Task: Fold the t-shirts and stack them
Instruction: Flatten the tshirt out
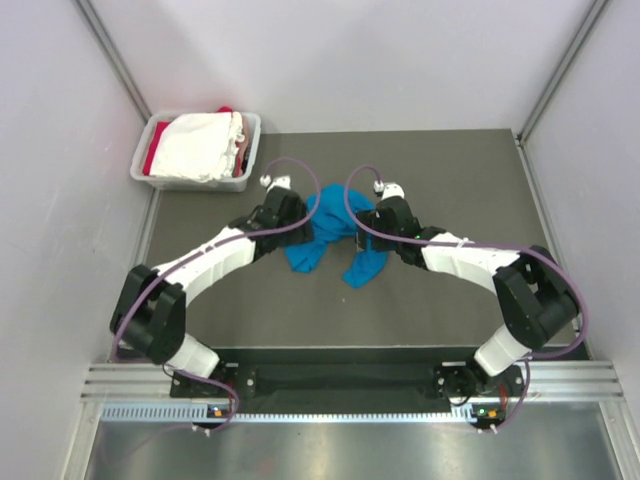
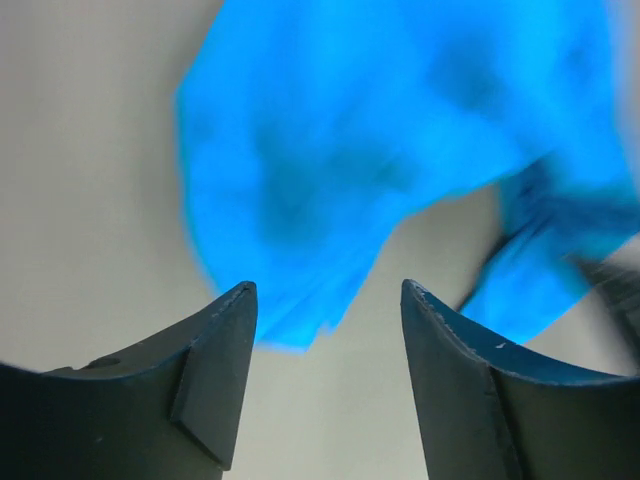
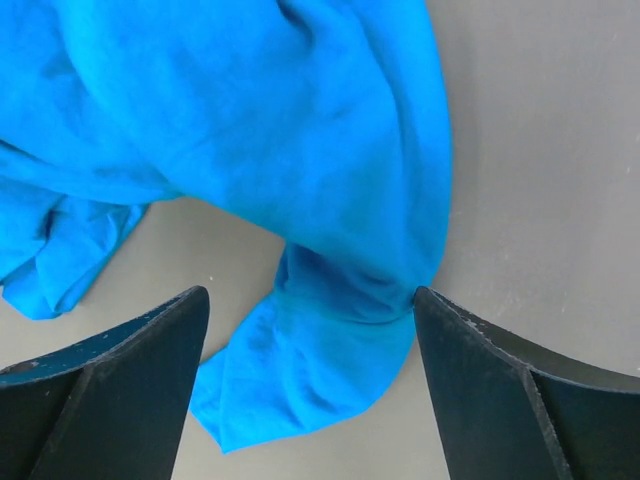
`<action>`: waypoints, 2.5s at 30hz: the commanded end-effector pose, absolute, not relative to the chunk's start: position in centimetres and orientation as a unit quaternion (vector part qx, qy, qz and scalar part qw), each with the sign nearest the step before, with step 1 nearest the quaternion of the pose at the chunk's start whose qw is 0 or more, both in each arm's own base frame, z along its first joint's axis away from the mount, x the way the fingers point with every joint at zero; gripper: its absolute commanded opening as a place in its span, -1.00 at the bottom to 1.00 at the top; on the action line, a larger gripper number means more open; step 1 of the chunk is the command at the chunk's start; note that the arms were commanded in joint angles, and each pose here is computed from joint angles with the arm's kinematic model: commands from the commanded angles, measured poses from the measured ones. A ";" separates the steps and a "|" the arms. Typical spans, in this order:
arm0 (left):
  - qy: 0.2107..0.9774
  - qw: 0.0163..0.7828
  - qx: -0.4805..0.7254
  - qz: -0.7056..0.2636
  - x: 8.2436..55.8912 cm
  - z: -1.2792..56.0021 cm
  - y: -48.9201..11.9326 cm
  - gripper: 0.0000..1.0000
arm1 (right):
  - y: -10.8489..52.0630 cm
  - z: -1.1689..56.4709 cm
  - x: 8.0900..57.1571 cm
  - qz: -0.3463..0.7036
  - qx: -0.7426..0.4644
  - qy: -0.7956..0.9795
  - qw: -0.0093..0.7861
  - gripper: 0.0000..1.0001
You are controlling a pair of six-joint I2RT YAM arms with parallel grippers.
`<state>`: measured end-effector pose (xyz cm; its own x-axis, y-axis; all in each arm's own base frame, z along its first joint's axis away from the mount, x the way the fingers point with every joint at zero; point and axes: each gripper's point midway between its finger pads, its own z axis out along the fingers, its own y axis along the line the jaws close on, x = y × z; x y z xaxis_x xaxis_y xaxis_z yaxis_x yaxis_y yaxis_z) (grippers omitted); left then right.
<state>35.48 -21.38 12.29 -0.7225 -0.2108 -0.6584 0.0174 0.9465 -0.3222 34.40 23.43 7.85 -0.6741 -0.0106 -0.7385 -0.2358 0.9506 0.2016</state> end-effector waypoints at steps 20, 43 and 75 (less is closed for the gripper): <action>0.927 0.337 0.011 -0.167 30.3 8.4 -24.4 0.05 | 23.7 7.8 36.2 0.100 -0.102 0.904 0.402 -0.50; 0.941 0.333 -0.053 -0.040 30.5 3.6 -22.9 -0.03 | 22.8 9.1 36.1 0.112 -0.102 0.902 0.404 -0.88; 0.847 0.509 -0.061 -0.137 35.2 23.1 -24.7 -1.00 | 22.1 20.4 36.7 0.150 -0.125 0.851 0.487 -1.00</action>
